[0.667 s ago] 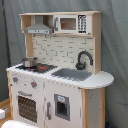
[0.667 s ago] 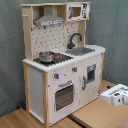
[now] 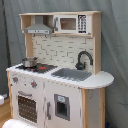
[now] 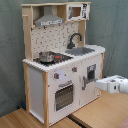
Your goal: Play with the kitchen
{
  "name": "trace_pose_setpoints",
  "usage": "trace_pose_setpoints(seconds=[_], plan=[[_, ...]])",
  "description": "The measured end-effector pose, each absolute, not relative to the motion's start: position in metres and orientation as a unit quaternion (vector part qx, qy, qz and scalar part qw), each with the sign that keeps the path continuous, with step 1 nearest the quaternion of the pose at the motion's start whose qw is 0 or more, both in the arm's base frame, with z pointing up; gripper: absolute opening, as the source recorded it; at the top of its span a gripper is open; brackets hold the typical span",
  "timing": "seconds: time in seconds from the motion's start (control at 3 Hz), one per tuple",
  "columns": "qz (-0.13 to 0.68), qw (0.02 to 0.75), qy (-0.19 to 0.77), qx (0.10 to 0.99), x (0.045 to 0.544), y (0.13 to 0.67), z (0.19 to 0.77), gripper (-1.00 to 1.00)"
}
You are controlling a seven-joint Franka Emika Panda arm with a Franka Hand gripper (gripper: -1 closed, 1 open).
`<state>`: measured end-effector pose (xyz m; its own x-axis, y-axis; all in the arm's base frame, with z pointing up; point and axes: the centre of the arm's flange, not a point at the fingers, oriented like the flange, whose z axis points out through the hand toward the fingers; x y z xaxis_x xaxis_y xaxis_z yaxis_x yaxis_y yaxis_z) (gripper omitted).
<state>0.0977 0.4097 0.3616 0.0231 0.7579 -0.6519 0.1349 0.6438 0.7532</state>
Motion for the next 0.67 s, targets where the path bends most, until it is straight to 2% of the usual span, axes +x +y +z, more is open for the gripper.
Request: trace_pose_setpoints(seconds=[0.67], plan=[[0.250,0.637,0.624,0.377,0.140,0.412,0.430,1.00]])
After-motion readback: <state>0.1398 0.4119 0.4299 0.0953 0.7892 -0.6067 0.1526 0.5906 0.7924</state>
